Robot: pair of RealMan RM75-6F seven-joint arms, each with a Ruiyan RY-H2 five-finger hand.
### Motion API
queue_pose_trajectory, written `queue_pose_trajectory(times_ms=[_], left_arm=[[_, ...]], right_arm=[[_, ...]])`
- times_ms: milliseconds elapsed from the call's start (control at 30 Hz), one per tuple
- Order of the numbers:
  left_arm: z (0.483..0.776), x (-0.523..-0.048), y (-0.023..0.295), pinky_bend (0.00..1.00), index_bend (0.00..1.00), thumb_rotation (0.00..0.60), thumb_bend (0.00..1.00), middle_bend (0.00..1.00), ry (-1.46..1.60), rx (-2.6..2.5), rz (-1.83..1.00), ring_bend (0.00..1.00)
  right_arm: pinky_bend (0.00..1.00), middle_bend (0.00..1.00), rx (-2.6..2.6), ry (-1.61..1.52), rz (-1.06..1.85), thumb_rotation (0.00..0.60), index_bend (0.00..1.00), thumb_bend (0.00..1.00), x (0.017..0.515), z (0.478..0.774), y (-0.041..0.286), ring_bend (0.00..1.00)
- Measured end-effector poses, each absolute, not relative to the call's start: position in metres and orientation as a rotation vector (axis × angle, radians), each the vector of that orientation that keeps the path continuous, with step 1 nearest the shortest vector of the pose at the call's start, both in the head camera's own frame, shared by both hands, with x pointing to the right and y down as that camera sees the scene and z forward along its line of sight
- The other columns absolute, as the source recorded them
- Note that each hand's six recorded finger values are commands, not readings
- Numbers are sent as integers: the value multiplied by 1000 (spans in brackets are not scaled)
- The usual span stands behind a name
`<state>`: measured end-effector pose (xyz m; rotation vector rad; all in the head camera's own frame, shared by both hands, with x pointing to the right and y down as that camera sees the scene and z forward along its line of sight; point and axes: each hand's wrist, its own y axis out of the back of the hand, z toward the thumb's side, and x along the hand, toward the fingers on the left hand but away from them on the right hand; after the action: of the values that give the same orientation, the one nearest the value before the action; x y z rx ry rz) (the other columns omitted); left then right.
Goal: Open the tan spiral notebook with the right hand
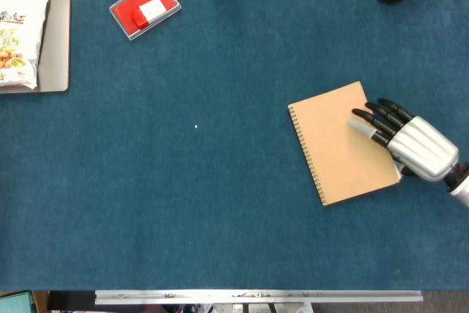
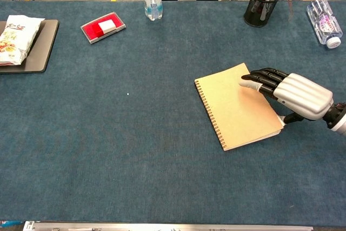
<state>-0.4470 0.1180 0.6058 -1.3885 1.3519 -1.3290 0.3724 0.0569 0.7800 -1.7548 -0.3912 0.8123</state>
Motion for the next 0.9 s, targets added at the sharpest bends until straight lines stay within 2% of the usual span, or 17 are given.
queue_pose_trajectory(times_ms=[500, 767, 900], left_arm=[[606, -447, 118, 250, 494, 600, 250, 235, 1348, -1388, -1332, 97], [606, -447, 118, 250, 494, 600, 249, 236, 1349, -1389, -1332, 97], [606, -447, 118, 250, 494, 600, 250, 236, 1349, -1388, -1332, 97]], right_arm=[[96, 122, -1753, -415, 816, 600, 133, 325, 374, 779, 54, 0], [96, 133, -1759, -436, 800, 600, 149, 327, 371, 777, 54, 0], [96, 138, -1763, -418, 809, 600, 234, 327, 373, 779, 56, 0]])
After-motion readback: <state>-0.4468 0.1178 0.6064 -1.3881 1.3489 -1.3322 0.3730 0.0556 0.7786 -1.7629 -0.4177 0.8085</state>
